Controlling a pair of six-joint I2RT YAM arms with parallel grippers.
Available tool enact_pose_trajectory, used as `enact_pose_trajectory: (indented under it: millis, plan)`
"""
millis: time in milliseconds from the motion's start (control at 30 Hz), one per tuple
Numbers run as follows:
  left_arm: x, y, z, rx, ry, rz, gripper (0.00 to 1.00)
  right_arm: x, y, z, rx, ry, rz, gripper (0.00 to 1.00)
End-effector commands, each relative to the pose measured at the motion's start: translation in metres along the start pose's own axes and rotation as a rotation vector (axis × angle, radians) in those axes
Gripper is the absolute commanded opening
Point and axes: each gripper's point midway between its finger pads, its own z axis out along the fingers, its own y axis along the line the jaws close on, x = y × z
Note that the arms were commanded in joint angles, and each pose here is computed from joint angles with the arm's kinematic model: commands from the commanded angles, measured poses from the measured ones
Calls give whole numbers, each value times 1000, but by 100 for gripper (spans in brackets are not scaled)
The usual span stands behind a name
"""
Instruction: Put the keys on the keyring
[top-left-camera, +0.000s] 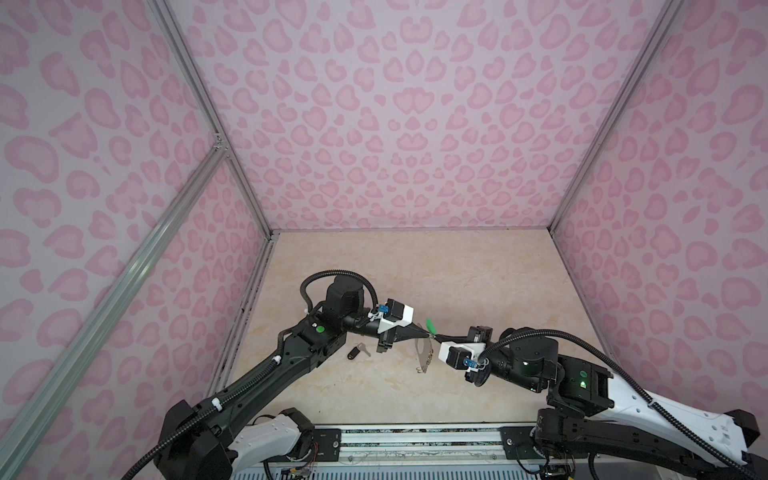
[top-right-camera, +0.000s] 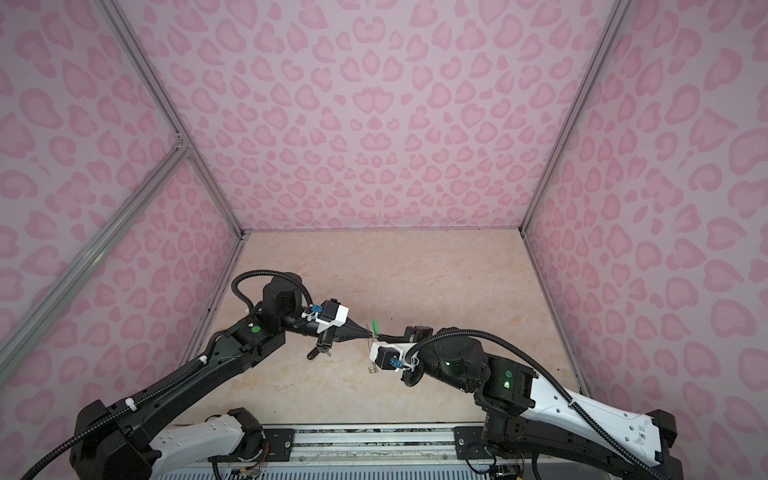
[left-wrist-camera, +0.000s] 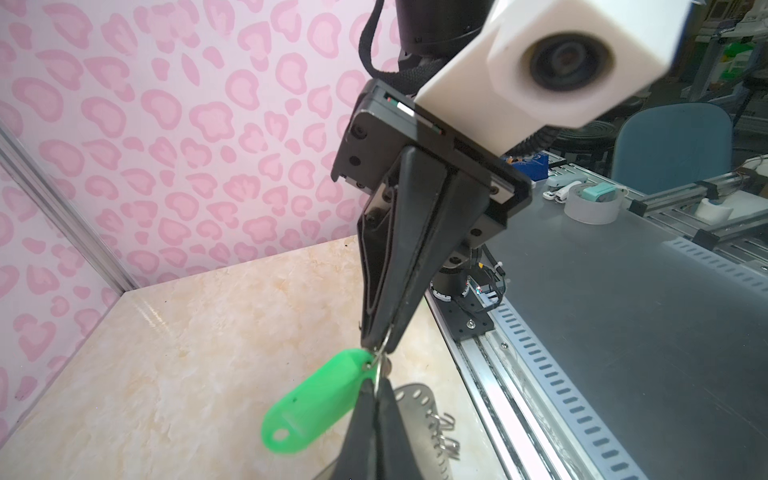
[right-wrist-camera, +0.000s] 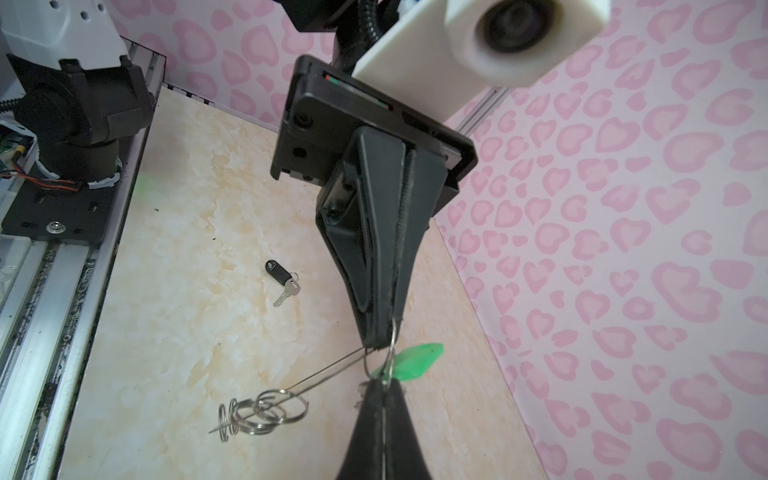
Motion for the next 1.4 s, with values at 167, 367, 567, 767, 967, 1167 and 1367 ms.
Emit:
enact_pose_trajectory:
  millis: [167, 367, 567, 767, 967, 1167, 1367]
  plan:
    - [-12, 4, -2, -20, -18, 43, 3, 11, 6, -5, -6, 24, -32, 0]
    - [-16, 3, -2, -20, -22, 46, 3, 11, 7, -3, -14, 35, -51, 0]
    - [-14, 2, -1, -13, -21, 40, 3, 10, 7, -1, -19, 31, -57, 0]
    - [-13, 4, 0, -30, -18, 37, 3, 12, 12, 0, -33, 29, -45, 0]
    - [-14, 6, 0, -39, -18, 36, 3, 24, 14, 4, -24, 73, -47, 0]
    - [-11, 8, 1, -46, -11, 33, 3, 24, 11, 6, -10, 84, -45, 0]
    - [-10, 8, 2, -57, -6, 36, 3, 24, 10, 9, 2, 84, -37, 0]
